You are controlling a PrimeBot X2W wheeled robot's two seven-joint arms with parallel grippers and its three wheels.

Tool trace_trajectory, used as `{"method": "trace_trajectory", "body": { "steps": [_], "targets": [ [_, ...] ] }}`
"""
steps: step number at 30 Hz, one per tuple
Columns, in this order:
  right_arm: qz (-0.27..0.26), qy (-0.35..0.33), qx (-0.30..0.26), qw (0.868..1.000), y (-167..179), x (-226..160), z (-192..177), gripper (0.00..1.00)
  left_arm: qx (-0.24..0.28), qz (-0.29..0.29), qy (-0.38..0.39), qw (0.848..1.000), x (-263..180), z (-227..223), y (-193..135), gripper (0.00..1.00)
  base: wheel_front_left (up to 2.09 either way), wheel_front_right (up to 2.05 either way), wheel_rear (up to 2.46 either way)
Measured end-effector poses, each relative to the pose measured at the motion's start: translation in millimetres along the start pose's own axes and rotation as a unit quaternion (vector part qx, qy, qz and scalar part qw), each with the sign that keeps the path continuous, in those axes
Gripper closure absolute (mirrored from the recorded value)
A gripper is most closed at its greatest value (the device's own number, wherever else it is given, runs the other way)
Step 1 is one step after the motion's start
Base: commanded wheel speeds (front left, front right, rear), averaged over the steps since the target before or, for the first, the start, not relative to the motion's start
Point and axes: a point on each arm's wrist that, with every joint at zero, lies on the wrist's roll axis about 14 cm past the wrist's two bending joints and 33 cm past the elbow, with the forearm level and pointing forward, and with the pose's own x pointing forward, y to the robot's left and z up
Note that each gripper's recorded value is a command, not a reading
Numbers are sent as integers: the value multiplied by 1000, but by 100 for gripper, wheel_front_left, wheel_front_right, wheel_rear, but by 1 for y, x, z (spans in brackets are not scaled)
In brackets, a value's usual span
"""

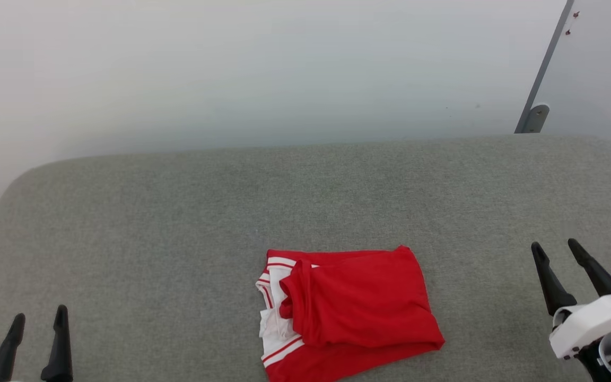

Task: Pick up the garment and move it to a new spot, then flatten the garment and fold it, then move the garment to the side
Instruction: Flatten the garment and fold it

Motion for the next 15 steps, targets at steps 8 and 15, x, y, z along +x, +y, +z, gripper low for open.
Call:
{"method": "trace_trajectory", "body": {
  "steps": [8, 15],
  "targets": [
    [-15, -2, 10, 1000, -4, -13, -4, 0, 2, -7, -1, 1000, 2, 1, -3, 0, 0, 0, 0],
    [-19, -1, 10, 1000, -5, -15, -4, 0, 3, -11, 2, 1000, 3, 0, -5, 0, 0, 0, 0]
  ]
}}
